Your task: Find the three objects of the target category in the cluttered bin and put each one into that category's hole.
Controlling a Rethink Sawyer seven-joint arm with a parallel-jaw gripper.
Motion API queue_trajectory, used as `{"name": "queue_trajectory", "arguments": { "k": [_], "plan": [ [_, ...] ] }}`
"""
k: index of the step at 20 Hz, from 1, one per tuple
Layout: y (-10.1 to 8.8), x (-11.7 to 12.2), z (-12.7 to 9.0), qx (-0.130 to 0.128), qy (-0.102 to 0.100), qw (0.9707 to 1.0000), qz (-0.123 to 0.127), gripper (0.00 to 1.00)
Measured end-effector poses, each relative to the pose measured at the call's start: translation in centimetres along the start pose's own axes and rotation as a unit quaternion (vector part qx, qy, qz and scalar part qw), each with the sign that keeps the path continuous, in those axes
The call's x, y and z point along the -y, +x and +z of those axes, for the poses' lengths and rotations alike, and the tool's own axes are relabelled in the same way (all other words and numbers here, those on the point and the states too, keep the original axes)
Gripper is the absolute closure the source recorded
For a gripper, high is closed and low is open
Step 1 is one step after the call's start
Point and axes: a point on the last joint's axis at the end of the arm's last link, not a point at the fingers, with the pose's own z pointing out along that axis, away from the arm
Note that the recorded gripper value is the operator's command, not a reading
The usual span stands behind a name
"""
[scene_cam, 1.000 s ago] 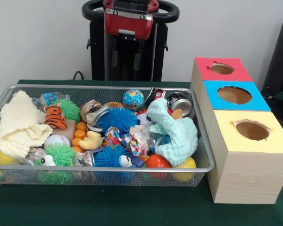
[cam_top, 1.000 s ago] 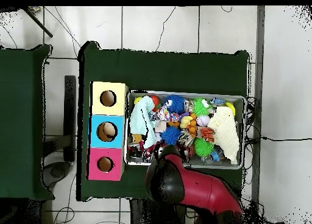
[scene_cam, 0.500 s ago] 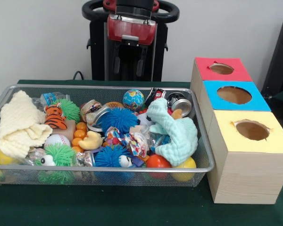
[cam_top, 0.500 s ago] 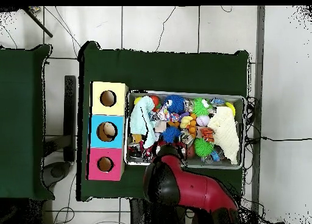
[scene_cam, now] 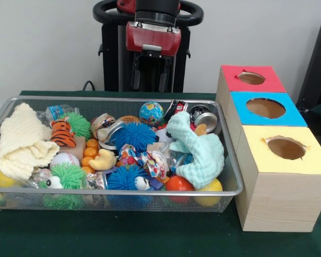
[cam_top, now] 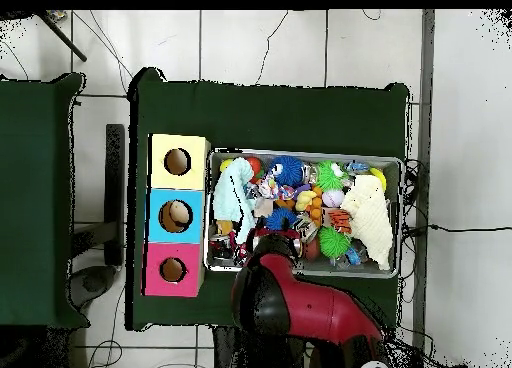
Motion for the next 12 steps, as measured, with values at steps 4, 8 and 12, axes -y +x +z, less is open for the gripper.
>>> {"name": "queue_trajectory", "arguments": {
  "k": [4, 8, 12],
  "plan": [
    [-0.2, -0.2, -0.1, 0.003, -0.002, 1.0000, -0.001, 0.00],
    [-0.9, -0.7, -0.5, 0.006, -0.007, 0.9999, -0.005, 0.00],
    [-1.2, -1.1, -0.9, 0.002, -0.012, 0.9999, -0.006, 0.00]
  ]
}}
